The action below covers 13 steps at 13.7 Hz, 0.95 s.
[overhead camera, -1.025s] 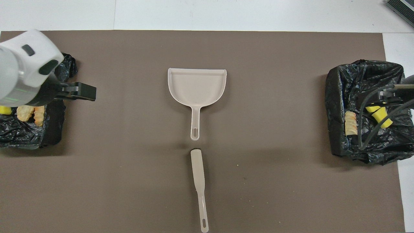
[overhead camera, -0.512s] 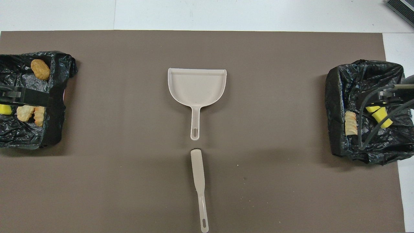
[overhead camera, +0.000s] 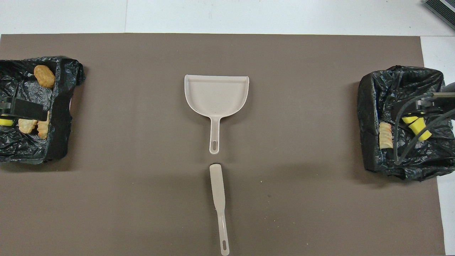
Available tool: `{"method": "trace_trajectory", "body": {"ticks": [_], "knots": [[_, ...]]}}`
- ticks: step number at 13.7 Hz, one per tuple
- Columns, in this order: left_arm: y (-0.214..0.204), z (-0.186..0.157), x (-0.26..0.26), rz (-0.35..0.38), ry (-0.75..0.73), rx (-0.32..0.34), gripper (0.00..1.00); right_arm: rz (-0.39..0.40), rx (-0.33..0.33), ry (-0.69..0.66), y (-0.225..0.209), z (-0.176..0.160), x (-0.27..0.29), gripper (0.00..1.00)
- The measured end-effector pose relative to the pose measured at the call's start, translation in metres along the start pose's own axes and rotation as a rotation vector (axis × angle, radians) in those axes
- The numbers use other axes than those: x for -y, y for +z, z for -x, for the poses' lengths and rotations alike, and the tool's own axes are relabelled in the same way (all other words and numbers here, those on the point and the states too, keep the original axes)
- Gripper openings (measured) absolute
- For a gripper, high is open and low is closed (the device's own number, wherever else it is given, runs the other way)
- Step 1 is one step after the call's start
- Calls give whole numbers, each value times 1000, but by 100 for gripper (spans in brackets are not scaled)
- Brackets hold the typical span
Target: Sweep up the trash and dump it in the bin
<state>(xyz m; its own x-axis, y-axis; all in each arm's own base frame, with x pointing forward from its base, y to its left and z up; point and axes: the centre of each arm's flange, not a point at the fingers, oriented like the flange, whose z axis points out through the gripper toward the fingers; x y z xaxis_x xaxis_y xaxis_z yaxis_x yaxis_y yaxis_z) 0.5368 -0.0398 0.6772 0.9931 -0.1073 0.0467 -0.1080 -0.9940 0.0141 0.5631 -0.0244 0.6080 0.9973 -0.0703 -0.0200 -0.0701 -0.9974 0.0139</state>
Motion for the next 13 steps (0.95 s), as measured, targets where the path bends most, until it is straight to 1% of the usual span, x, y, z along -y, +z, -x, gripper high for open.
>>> {"method": "trace_trajectory", "body": {"ticks": [6, 13], "knots": [[0, 1, 23, -2, -31, 2, 100, 0, 0, 0, 0, 0, 0, 100], [1, 2, 23, -2, -13, 5, 100, 0, 0, 0, 0, 0, 0, 100]]}}
